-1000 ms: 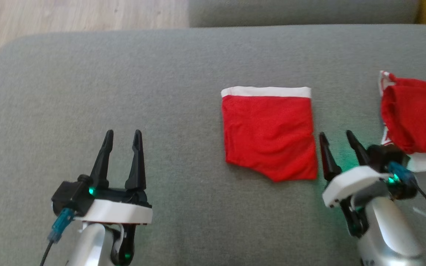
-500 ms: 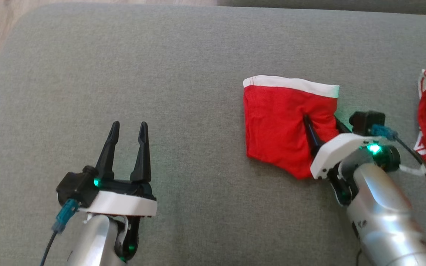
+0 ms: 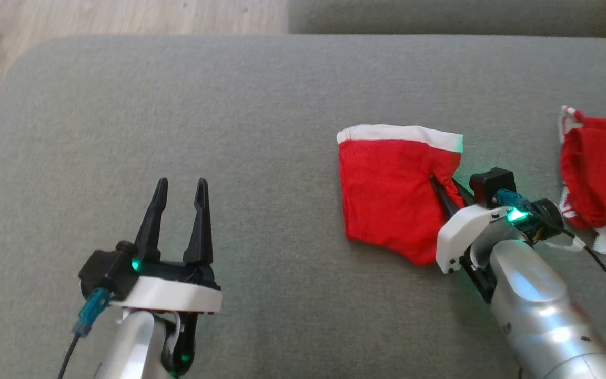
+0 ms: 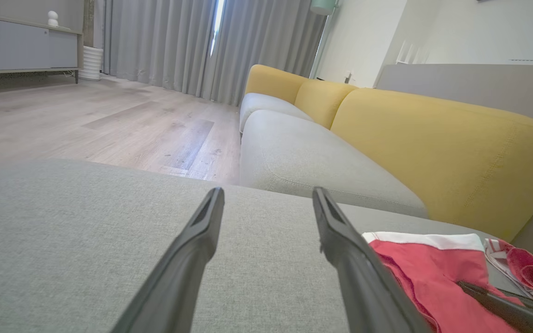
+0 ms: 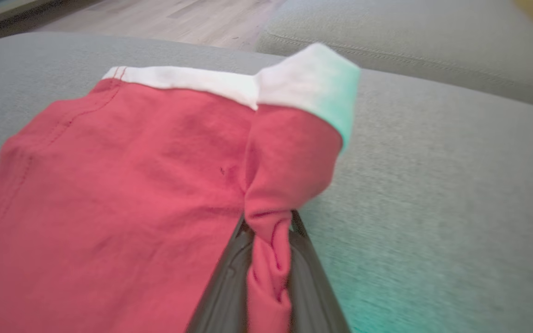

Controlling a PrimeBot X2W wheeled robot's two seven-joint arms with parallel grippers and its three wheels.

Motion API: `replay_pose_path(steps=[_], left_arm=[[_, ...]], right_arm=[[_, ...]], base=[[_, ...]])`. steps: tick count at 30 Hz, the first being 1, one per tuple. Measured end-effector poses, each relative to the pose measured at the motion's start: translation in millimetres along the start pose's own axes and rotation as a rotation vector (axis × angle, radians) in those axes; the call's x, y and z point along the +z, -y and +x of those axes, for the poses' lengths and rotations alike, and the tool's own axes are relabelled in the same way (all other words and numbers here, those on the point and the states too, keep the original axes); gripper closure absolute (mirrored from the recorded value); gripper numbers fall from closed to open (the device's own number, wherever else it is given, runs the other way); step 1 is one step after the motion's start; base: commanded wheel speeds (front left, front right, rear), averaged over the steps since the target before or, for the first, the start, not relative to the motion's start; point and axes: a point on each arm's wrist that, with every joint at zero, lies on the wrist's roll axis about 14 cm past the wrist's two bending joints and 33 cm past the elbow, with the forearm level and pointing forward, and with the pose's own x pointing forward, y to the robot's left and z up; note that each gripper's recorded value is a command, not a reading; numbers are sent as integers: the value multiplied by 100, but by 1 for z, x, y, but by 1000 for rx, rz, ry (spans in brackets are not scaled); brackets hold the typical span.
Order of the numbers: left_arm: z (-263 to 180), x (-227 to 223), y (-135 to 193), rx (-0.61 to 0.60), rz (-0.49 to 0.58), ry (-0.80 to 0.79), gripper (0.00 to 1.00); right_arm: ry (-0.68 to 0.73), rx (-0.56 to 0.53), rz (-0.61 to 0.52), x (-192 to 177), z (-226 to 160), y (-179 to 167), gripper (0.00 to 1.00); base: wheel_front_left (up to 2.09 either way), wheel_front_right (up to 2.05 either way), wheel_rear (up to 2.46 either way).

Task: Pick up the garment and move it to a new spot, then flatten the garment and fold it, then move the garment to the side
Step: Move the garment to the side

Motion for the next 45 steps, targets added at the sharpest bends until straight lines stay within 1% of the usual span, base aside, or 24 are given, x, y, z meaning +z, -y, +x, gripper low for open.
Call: replay_pose_path(steps=[5,8,14,18,21,23,25,32,39,45], left_arm=[[-1,5,11,-30,-4,15,0],[-4,3,18,-46,-8,12,0],[-2,3,27,-73,-13,14,0],[3,-5,25,-67,-17,-6,0],[6,-15,21,-58,-21,-33,0],[9,-19,19,-52,-22,-44,0],[16,-20,16,-49,-21,-46,0],[32,-30,5,-33,-19,-63,0],[38,-39,-2,-19,-18,-85,0],[44,-38,1,-32,-17,-78,0]], right_arm=[[25,-18,-136,12,-15,18,100],[27,-42,-219,19,-26,37,100],[-13,-135,-329,27,-51,102,100],[-35,-186,-376,43,-57,143,100],[-85,-239,-444,46,-66,181,100],[-135,-281,-445,39,-74,206,100],[-190,-305,-449,29,-78,223,100],[-321,-342,-447,2,-75,254,100],[-419,-372,-457,-18,-75,271,100],[-448,-407,-445,-21,-82,281,100]], base=[[0,0,0],[0,0,0],[0,0,0],[0,0,0],[0,0,0],[0,0,0],[0,0,0],[0,0,0],[0,0,0],[0,0,0]])
